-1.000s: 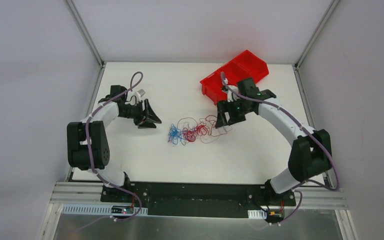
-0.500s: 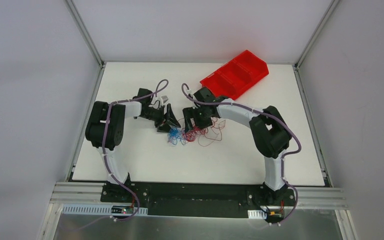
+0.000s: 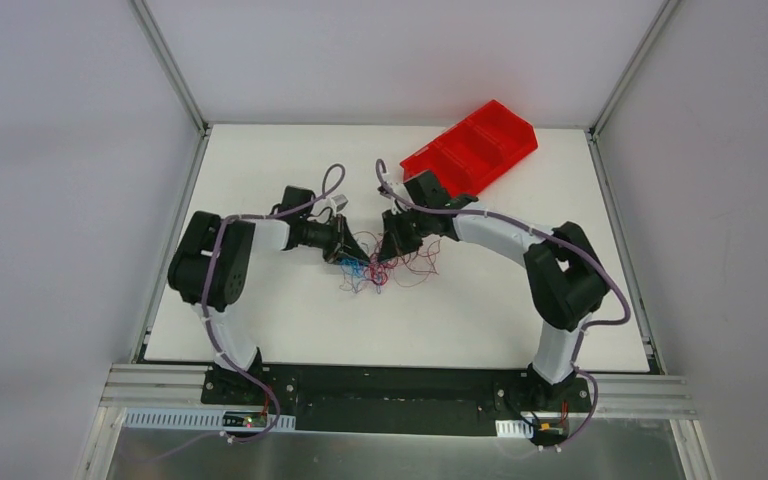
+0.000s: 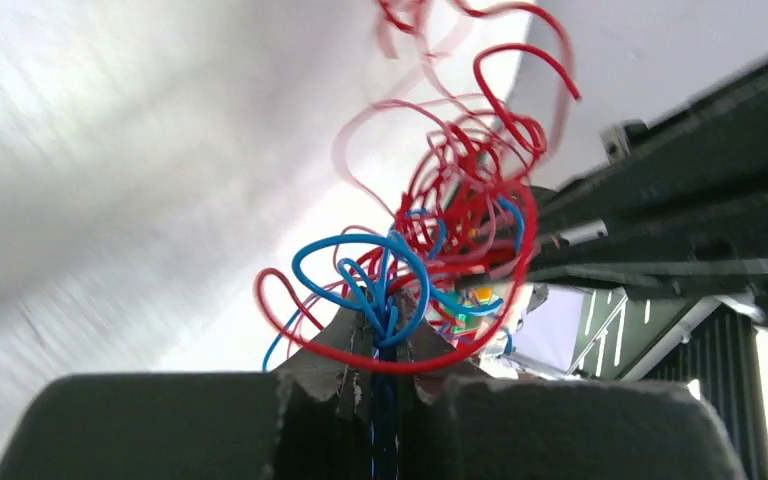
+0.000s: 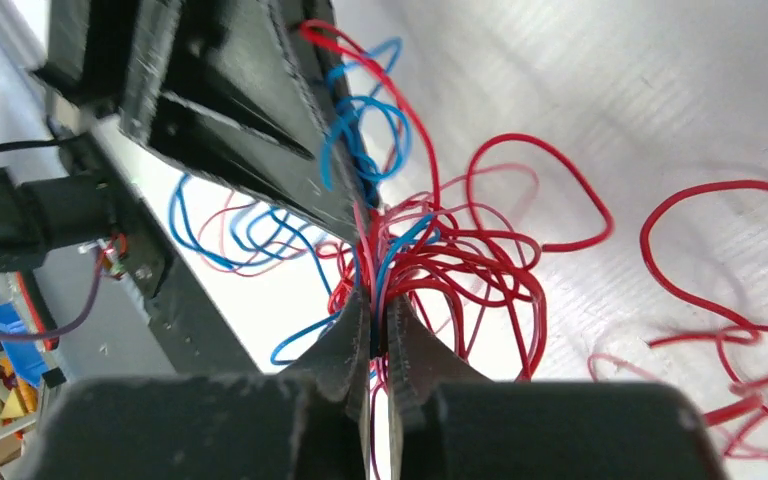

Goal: Untangle the cables

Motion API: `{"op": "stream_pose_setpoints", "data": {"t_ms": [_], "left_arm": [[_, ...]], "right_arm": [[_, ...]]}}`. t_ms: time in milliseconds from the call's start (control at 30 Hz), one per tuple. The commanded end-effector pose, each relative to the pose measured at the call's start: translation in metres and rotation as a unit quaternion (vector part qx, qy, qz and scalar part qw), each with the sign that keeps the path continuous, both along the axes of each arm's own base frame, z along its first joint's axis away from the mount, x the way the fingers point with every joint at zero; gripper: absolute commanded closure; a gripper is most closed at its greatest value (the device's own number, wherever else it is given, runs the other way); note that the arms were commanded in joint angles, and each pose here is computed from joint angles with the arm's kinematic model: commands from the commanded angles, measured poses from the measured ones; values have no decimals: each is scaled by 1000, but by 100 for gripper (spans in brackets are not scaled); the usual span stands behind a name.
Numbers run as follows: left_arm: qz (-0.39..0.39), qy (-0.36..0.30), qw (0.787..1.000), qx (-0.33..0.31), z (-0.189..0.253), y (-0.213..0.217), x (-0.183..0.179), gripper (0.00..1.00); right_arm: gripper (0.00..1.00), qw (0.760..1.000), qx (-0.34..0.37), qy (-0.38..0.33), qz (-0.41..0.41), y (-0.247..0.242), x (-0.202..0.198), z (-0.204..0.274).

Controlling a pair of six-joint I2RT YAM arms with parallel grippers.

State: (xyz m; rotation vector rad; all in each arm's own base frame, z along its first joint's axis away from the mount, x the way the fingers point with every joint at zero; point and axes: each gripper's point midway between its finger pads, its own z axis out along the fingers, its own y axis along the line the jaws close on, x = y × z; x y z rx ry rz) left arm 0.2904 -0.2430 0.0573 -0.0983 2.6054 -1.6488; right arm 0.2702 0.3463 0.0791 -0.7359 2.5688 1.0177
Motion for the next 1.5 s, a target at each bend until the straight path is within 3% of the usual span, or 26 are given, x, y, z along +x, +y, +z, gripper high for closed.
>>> {"op": "stream_pose_setpoints", "data": {"t_ms": [0, 267, 467, 700, 933, 1133, 1333, 1467], "left_arm": [[67, -85, 994, -9, 52, 38, 18, 100], [201, -98, 971, 88, 72, 164, 15, 100], [269, -86, 949, 138, 76, 238, 11, 100], [324, -67, 915, 230, 69, 327, 1, 100], [321, -54, 907, 267, 59, 365, -8, 100], [307, -90, 925, 207, 90, 331, 4, 100], [206, -173, 958, 96, 172, 212, 10, 100], [135, -207, 967, 59, 213, 132, 2, 100]], "right_arm": [[100, 994, 83, -61, 31, -13, -2, 85], [100, 992, -49, -93, -75, -145, 29, 84], [100, 984, -81, -93, -127, -219, 28, 104], [100, 974, -95, -95, -182, -280, 25, 125], [100, 977, -76, -77, -182, -290, 9, 133], [100, 983, -34, -61, -171, -267, 5, 137], [100, 992, 7, -61, -112, -206, 0, 132], [67, 993, 9, -78, -86, -180, 5, 132]]}}
